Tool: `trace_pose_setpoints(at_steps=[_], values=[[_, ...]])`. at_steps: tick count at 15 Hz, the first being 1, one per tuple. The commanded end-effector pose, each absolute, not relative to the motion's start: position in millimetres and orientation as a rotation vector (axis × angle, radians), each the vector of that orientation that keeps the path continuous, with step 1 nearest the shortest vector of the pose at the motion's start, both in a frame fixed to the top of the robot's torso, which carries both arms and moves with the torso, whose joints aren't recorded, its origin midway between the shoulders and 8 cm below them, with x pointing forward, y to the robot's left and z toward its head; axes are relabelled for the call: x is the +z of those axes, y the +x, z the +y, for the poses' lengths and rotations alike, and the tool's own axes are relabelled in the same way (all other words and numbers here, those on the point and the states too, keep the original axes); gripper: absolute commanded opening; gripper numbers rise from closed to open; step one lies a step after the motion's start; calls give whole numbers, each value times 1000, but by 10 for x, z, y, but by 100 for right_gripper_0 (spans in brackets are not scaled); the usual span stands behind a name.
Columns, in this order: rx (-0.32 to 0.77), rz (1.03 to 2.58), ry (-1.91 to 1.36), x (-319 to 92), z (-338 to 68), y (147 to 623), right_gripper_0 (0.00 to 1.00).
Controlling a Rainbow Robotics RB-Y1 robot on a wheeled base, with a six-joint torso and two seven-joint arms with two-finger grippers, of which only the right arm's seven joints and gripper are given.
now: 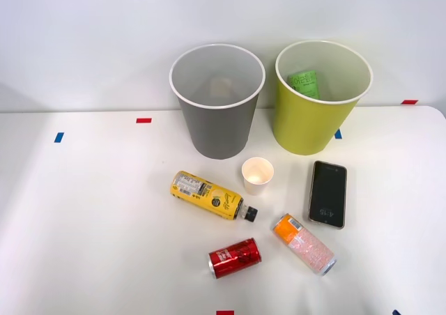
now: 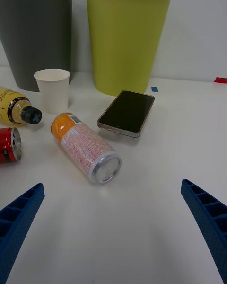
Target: Put cans in the gray bin, plastic bottles in the light green bin
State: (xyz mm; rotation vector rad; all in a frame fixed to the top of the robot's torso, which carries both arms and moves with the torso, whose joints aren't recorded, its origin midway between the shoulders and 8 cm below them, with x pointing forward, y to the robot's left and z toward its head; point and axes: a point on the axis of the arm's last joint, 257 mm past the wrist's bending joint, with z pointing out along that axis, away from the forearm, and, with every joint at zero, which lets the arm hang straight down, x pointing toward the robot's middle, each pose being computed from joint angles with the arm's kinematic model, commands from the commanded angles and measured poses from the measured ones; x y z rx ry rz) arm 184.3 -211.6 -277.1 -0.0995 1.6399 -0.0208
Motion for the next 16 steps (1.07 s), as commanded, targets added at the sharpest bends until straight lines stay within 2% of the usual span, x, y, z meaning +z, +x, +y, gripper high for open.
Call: trace_pose_setpoints(at_steps=[1,16], values=[[-21,1640,-100,-2771,-2116,1843,100],[-21,1640,-100,-2771,-2116,1843,100]])
